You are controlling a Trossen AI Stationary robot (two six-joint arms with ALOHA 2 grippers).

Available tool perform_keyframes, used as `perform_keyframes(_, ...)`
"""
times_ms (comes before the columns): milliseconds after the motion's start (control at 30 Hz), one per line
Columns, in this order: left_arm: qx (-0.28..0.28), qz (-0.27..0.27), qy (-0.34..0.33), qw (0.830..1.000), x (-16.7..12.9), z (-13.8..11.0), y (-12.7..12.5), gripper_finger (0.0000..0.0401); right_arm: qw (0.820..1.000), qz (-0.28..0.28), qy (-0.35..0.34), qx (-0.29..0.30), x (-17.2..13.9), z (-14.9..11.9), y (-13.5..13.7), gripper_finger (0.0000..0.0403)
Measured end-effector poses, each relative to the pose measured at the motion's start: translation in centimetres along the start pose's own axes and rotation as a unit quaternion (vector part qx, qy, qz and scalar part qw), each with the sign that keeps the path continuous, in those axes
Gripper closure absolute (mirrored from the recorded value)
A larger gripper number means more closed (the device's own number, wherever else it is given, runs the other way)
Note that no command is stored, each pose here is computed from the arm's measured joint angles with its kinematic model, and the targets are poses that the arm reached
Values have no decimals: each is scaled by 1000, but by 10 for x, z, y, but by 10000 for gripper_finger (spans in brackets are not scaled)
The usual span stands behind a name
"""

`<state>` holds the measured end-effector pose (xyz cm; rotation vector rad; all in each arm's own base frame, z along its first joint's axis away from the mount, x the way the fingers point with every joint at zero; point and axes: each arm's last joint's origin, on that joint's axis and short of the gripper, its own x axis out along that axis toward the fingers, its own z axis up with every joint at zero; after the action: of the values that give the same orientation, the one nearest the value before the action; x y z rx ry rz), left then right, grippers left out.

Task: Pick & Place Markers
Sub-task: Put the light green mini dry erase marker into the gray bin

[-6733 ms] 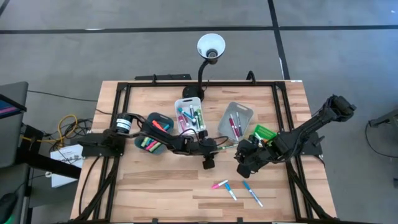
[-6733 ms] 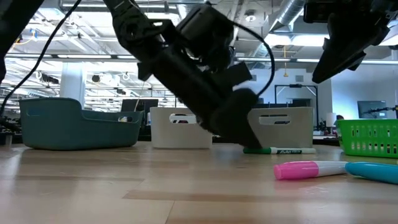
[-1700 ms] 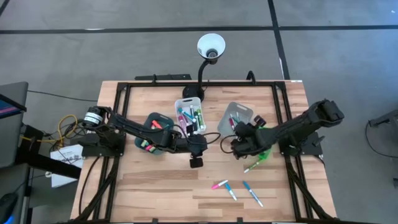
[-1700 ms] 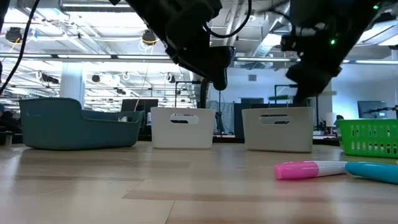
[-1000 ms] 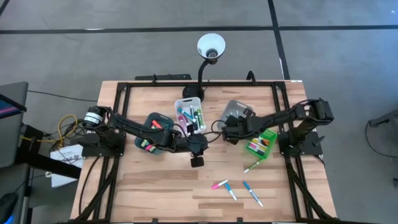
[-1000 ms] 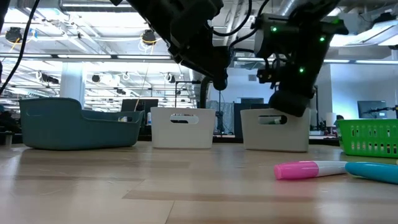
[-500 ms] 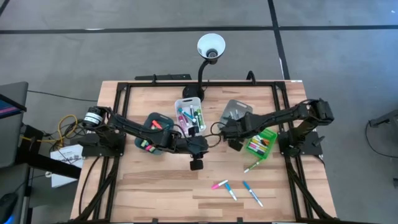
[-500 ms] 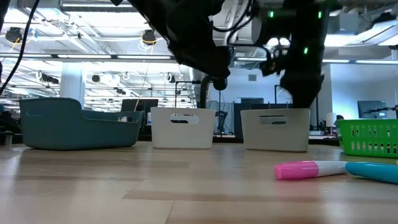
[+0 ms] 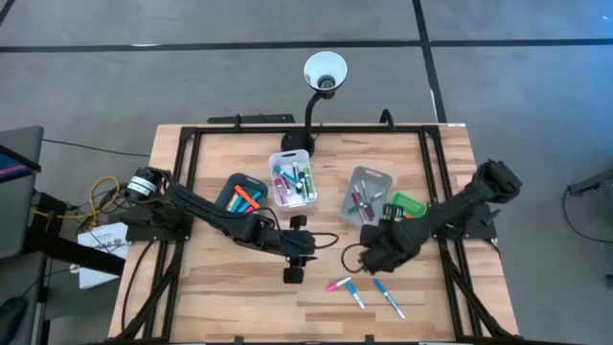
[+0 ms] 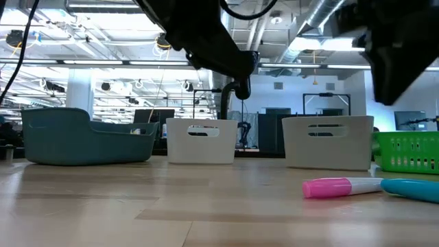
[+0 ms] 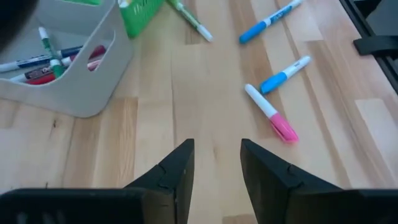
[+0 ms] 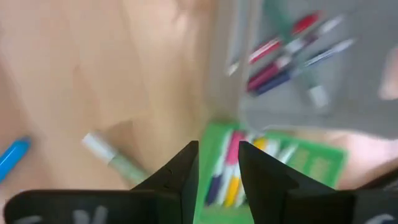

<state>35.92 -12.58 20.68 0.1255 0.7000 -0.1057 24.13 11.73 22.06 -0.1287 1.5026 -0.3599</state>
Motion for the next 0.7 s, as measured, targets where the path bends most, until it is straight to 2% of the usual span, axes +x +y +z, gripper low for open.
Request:
perform_keyframes(100, -7, 3, 3, 1000, 2, -6, 3, 274, 999, -33, -40, 15, -10, -7, 10, 303)
perform_keyframes(233, -23, 11, 13, 1000, 6, -14, 8, 274, 998, 7, -50, 33, -27, -18, 28, 303)
perform_keyframes(333, -24, 16, 27, 999, 8, -23, 12, 274, 997, 30, -64, 17, -31, -30, 45, 301)
perform_keyframes(433, -30, 21, 30, 999, 10, -27, 17, 274, 995, 59, -82, -8, -26, -43, 62, 300)
perform_keyframes(533, -44, 25, 33, 998, 11, -31, 20, 274, 991, 98, -90, -3, -18, -51, 75, 300)
perform_keyframes(700, -49, 25, 28, 998, 11, -30, 20, 274, 991, 101, -84, 13, 6, -59, 78, 300)
